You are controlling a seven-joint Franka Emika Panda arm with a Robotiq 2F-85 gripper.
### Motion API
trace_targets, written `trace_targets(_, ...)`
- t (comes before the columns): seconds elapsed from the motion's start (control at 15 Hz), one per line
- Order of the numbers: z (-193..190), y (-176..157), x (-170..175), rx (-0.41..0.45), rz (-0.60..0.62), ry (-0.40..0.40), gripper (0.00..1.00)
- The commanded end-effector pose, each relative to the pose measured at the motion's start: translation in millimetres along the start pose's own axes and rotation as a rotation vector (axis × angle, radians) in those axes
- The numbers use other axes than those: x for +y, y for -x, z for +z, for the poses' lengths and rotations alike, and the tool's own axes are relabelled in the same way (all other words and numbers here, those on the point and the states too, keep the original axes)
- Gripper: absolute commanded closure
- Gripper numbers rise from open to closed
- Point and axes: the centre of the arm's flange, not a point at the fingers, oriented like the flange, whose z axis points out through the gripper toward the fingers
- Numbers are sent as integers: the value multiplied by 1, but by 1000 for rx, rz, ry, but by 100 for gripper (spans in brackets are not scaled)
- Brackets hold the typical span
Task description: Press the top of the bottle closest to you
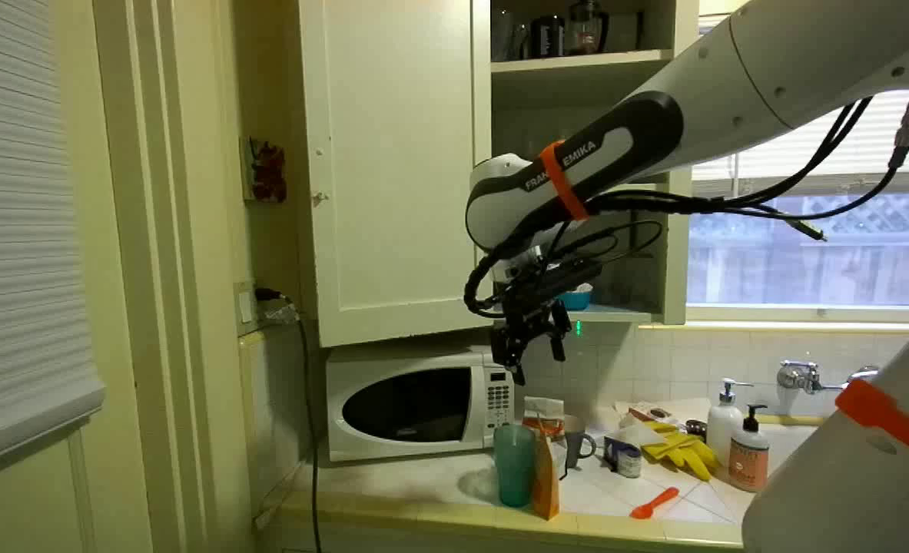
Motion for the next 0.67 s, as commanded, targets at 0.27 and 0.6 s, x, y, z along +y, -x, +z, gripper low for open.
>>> trace_targets(0.27,0,0,0,0,0,0,0)
trace_targets(0.6,2,1,0,0,12,-1,0)
